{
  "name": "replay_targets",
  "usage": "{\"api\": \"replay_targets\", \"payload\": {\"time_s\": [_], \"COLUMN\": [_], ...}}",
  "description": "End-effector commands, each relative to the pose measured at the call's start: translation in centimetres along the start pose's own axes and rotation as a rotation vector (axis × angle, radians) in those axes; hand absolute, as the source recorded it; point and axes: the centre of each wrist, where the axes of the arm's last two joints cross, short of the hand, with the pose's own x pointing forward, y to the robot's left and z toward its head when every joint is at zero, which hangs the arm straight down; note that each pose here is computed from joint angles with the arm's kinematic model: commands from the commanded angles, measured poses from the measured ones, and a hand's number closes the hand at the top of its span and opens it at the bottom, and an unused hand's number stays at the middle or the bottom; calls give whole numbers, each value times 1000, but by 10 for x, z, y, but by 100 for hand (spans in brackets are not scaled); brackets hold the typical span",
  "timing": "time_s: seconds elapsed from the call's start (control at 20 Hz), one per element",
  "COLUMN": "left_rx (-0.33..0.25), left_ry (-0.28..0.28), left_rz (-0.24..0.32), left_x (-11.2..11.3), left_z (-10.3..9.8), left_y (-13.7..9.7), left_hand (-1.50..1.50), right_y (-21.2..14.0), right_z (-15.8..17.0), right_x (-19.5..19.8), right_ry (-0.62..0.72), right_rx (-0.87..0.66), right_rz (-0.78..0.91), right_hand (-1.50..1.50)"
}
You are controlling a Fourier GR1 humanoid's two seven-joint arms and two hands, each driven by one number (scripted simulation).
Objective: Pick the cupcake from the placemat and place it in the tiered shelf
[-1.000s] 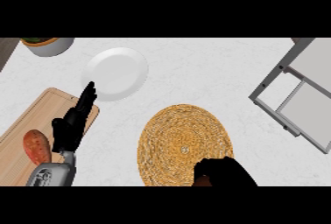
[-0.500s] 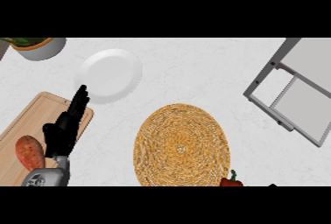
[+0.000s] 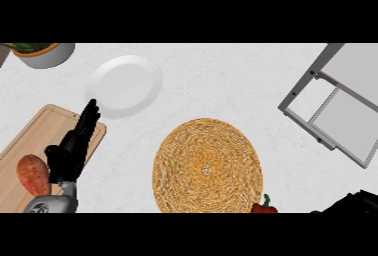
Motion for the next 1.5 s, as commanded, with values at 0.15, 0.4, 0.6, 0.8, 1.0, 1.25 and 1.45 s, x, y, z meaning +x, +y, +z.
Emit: {"api": "replay_targets", "payload": {"time_s": [0.15,0.4,0.6,0.8,1.0,1.25,1.45], "left_rx": [-15,-31,-50,-72,-107,-125,-147], "left_ry": [-7,-15,-18,-36,-59,-61,-50], "left_rz": [0,11,0,2,-4,-12,7], "left_x": [3,13,6,3,19,28,11], "left_z": [5,-2,0,-12,-16,-19,-11], "left_y": [-2,-5,-12,-12,-28,-19,-24], "left_hand": [0,0,0,0,0,0,0], "right_y": [-60,-111,-172,-229,-274,-279,-270], "right_z": [10,20,31,52,71,61,51], "right_x": [0,-12,-14,-11,-8,-3,-30], "right_ry": [3,23,24,42,56,64,48], "right_rx": [-230,-300,-377,-458,-519,-490,-545], "right_rz": [14,39,22,24,42,114,183], "right_hand": [150,150,150,150,150,150,150]}}
